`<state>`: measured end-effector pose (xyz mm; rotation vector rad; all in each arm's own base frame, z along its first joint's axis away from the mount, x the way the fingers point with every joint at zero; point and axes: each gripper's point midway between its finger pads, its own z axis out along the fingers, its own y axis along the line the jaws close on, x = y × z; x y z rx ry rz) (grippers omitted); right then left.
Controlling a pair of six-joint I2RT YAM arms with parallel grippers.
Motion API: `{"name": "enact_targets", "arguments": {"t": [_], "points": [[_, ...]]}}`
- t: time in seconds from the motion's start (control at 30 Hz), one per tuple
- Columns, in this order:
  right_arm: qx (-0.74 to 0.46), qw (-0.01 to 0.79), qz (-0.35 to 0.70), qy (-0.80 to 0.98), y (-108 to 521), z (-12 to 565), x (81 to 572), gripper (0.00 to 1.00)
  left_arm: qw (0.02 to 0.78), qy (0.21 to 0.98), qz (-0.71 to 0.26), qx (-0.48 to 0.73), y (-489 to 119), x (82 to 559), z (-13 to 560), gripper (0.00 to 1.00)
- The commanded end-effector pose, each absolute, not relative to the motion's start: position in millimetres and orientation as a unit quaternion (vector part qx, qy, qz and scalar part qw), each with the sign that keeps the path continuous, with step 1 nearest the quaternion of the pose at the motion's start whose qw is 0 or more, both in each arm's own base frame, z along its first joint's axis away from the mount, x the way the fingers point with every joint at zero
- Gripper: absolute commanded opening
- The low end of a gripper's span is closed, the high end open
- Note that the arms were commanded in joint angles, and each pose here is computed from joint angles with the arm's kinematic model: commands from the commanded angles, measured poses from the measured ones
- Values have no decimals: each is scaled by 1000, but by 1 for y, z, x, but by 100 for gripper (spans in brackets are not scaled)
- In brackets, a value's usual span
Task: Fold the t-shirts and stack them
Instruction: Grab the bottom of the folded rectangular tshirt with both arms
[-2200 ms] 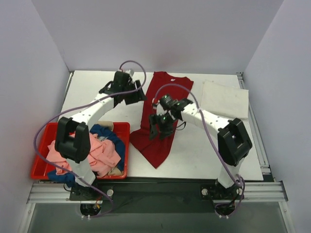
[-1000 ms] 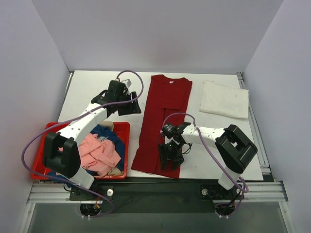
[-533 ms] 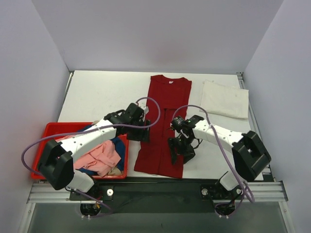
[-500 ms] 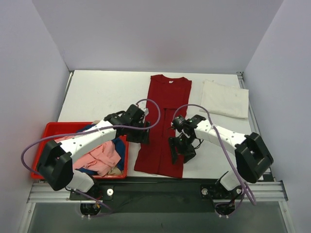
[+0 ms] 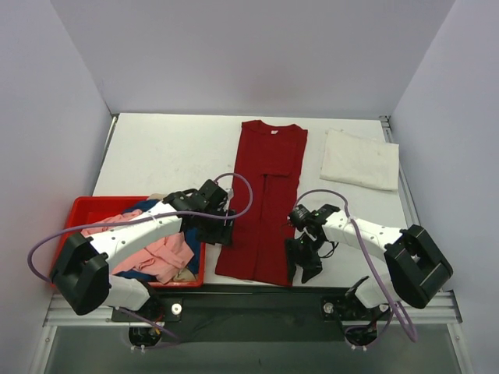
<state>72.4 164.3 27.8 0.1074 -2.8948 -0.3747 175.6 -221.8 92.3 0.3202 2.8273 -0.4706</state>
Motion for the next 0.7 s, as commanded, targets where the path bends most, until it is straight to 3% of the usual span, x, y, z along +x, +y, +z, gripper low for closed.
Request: {"name": "enact_targets", "arguments": {"t": [0.0, 0.4, 0.67], "points": [[14, 108, -159, -981, 178, 29, 70, 46, 92, 972, -179, 122, -224, 158, 87, 68], [-4, 119, -149, -982, 175, 11, 58, 38, 65, 964, -216, 139, -231, 135, 80, 68], [-5, 120, -138, -983, 171, 3, 58, 30, 52, 974, -176, 130, -222, 128, 70, 68]]}}
